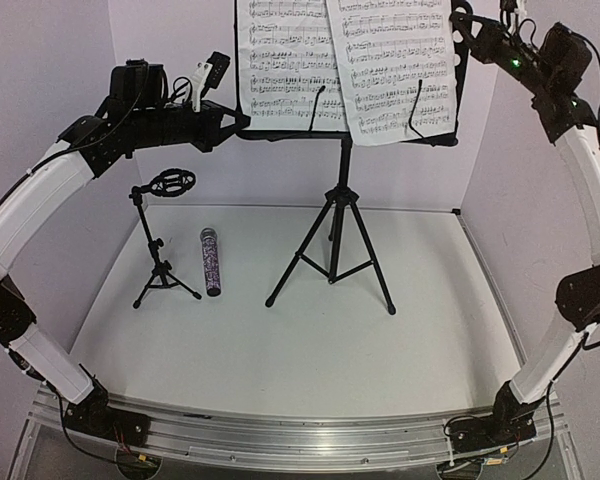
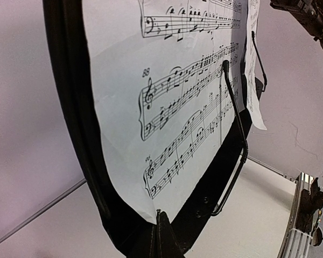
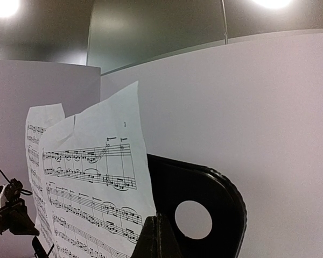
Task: Set up the instrument practice props
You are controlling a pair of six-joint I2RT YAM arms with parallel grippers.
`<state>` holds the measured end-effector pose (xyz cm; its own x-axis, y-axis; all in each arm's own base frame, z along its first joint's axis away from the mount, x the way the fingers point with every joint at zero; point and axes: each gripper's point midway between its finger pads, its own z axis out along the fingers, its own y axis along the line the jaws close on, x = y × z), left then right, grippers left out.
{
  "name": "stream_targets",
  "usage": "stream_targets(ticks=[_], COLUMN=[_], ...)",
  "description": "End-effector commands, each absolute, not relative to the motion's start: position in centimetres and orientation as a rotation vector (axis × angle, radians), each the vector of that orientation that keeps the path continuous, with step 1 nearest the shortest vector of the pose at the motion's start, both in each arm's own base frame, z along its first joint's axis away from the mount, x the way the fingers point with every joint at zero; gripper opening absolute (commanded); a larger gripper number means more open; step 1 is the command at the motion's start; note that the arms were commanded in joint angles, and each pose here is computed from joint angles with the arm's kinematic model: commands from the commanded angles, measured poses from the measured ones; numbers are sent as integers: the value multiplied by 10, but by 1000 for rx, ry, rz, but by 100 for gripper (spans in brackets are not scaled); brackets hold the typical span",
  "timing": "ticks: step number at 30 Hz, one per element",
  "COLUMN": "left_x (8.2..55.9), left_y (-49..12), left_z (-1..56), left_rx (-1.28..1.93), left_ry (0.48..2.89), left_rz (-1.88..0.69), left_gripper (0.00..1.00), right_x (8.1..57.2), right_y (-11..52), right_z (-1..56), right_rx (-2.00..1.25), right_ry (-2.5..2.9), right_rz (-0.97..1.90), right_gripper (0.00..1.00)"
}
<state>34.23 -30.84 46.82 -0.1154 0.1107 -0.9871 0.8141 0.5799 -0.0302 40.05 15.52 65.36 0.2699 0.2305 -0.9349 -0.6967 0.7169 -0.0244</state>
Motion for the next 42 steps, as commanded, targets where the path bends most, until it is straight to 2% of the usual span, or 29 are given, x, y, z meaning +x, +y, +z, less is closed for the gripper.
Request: stream_targets(ticks=[1,16,21,27,31,38,42], left_x=[341,340,340,340,340,339,338], left_y=[-305,-303,-303,-304,-304,-304,-304], left_z=[478,477,478,478,477,479,480], left_rx=[785,780,782,783,785,785,787], left_ry=[1560,1558,1555,1558,1561,1554,1553], left_rz=[-722,-718,-720,-720,-727,-727,-726], left_gripper=[0,0,0,0,0,0,0], right_x=[379,376,369,361,354,364,374], right_y=[147,126,139,159,166,171,172], right_z=[674,668,669,668,672,667,663], right_rx=[-450,-320,-405,-537,-590,-605,-601], right_ry=[1079,1102,1089,1072,1050,1068,1082], right_rz=[633,570,615,697,724,756,764], right_gripper=[0,0,0,29,41,52,54])
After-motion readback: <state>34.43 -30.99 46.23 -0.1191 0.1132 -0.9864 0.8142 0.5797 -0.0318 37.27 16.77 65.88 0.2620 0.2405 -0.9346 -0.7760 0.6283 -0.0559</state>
